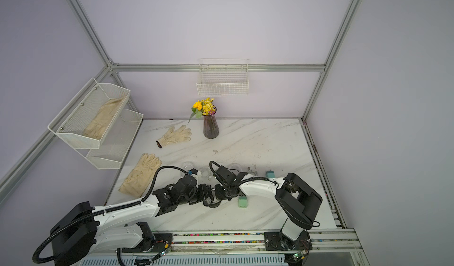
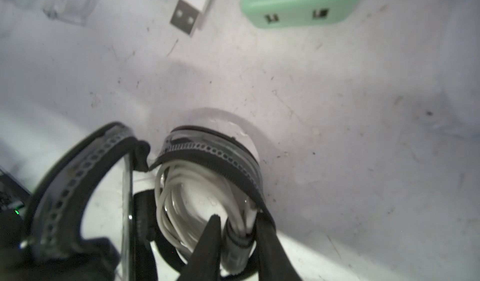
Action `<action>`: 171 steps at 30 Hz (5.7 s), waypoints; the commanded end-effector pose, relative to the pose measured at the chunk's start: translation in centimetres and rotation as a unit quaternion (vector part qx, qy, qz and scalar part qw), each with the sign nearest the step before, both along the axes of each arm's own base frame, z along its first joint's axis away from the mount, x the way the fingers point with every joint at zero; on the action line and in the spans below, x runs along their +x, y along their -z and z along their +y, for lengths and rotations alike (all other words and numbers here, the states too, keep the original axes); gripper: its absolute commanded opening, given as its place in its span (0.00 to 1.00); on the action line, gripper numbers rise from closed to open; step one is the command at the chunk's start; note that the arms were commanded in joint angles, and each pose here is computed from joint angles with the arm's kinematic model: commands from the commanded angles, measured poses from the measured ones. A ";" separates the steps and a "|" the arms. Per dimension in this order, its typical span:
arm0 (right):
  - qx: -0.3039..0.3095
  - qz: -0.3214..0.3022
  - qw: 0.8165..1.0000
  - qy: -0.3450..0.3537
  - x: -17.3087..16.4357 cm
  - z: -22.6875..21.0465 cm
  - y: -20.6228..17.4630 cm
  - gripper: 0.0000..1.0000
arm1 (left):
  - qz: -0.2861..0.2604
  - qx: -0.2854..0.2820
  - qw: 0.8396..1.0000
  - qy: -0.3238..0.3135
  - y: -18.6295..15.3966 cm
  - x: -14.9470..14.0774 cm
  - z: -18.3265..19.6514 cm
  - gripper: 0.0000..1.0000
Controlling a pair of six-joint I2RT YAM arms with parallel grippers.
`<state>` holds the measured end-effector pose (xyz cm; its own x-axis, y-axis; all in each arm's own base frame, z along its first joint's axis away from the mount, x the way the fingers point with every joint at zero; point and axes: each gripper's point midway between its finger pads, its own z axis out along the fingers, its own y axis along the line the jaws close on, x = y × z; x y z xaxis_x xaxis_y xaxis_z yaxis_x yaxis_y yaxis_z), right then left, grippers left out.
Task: Pack away charging kits
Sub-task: Place the charging cable in the storage bag, then pick up the plug from the center of the board, then place the plug in the storage bag.
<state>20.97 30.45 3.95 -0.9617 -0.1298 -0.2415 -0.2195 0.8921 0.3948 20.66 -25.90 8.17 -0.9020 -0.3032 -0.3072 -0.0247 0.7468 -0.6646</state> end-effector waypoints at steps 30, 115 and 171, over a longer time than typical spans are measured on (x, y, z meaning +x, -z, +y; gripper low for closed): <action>-0.132 -0.006 0.981 0.139 -2.9 -12.3 -0.6 0.68 | -0.030 -0.028 0.999 0.014 -3.0 1.6 -2.0 0.00; 0.097 0.015 0.995 -0.004 2.4 5.5 -2.5 0.24 | 0.013 -0.157 0.987 -0.029 -1.4 0.3 0.8 0.00; 0.081 -0.029 0.996 0.006 0.3 -0.9 -4.9 0.38 | 0.002 -0.034 0.998 0.058 -1.8 1.3 -3.1 0.10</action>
<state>20.89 29.93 9.34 -0.9540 -0.0763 -0.2900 -0.2242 0.8236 0.5209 21.03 -27.21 7.46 -0.9371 -0.2573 -0.2357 -0.0162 0.7069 -0.7071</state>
